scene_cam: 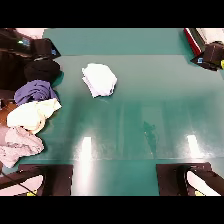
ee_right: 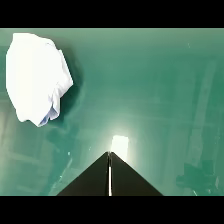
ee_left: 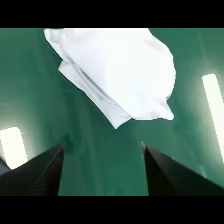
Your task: Fold the shirts.
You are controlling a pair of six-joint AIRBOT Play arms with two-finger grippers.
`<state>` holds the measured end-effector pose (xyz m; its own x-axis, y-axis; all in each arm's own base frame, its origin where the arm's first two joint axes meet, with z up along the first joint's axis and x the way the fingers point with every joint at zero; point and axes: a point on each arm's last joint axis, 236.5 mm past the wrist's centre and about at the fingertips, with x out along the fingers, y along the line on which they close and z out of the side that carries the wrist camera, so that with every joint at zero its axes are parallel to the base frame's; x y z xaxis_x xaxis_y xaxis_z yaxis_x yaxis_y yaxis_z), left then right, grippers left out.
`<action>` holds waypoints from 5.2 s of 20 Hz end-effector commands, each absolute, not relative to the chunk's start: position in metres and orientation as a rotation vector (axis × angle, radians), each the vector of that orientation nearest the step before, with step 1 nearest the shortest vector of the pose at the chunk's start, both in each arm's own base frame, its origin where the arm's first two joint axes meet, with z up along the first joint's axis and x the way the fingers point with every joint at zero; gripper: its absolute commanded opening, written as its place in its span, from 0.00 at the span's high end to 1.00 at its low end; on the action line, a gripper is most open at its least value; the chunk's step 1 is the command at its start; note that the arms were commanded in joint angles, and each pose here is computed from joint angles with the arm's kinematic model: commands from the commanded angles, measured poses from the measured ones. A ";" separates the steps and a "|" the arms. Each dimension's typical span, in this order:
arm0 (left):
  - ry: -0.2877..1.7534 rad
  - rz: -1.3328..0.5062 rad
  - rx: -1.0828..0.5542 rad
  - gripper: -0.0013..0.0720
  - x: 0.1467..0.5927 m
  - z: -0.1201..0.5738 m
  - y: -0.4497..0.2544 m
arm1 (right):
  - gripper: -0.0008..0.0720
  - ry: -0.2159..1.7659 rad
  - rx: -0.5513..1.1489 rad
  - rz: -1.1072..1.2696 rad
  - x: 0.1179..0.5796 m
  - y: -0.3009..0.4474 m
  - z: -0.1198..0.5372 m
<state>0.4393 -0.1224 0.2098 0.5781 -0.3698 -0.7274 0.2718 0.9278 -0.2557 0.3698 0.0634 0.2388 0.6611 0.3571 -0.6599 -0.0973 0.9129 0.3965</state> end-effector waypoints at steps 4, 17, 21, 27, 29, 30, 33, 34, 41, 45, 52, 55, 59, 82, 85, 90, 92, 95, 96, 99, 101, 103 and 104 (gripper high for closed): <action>1.076 -0.443 -0.340 0.20 0.495 0.085 -0.165 | 0.96 0.822 0.344 0.267 0.368 0.065 0.237; 1.077 -0.439 -0.487 0.49 0.549 -0.024 -0.218 | 0.96 0.829 0.343 0.268 0.367 0.065 0.236; 1.072 -0.516 -0.485 0.94 0.546 0.012 -0.231 | 0.96 0.823 0.344 0.267 0.368 0.065 0.237; 0.798 -0.932 -0.217 0.95 0.478 0.210 -0.293 | 0.96 0.667 0.310 0.269 0.373 0.062 0.295; 0.710 -1.038 -0.150 0.94 0.430 0.262 -0.315 | 0.96 0.611 0.295 0.273 0.371 0.061 0.318; 0.682 -1.087 -0.111 0.94 0.405 0.281 -0.323 | 0.96 0.588 0.289 0.275 0.370 0.061 0.328; 0.598 -1.205 -0.039 0.94 0.335 0.330 -0.342 | 0.96 0.541 0.276 0.279 0.366 0.061 0.347; 0.557 -1.234 -0.017 0.94 0.318 0.344 -0.345 | 0.96 0.534 0.274 0.279 0.366 0.061 0.351; 0.678 -1.169 0.103 0.94 0.319 0.283 -0.339 | 0.96 0.572 0.255 0.267 0.360 0.059 0.344; 0.948 -1.074 0.098 0.84 0.344 0.159 -0.337 | 0.96 0.590 0.252 0.270 0.358 0.059 0.340; 1.321 -0.820 0.035 0.08 0.345 0.092 -0.246 | 0.96 0.610 0.248 0.270 0.355 0.059 0.336; 1.383 -0.769 -0.003 0.08 0.315 0.049 -0.234 | 0.96 0.610 0.248 0.270 0.355 0.059 0.336; 1.421 -0.664 -0.075 0.08 0.293 -0.026 -0.221 | 0.96 0.619 0.248 0.272 0.354 0.060 0.334; 1.254 -0.653 0.067 0.94 0.329 0.036 -0.210 | 0.20 1.523 0.334 0.299 0.370 0.136 -0.046; 1.261 -0.654 0.069 0.94 0.327 0.035 -0.209 | 0.20 1.530 0.308 0.307 0.374 0.150 -0.065; 1.269 -0.657 0.070 0.94 0.325 0.035 -0.209 | 0.20 1.543 0.308 0.309 0.375 0.163 -0.082; 1.272 -0.658 0.069 0.94 0.324 0.035 -0.209 | 0.49 1.529 0.287 0.325 0.376 0.173 -0.084; 1.273 -0.655 0.080 0.94 0.324 0.036 -0.207 | 0.96 1.454 0.264 0.344 0.385 0.181 -0.071; 1.258 -0.635 0.117 0.94 0.327 0.040 -0.200 | 0.97 1.416 0.260 0.351 0.389 0.180 -0.056; 1.097 -0.506 0.218 0.94 0.355 0.104 -0.169 | 0.97 1.198 0.210 0.344 0.414 0.155 0.035; 0.926 -0.448 0.246 0.94 0.364 0.178 -0.154 | 0.97 0.958 0.223 0.342 0.427 0.136 0.136; 0.750 -0.428 0.241 0.94 0.358 0.254 -0.145 | 0.97 0.734 0.225 0.334 0.421 0.116 0.234; 0.671 -0.426 0.231 0.94 0.351 0.288 -0.142 | 0.97 0.646 0.221 0.331 0.411 0.108 0.273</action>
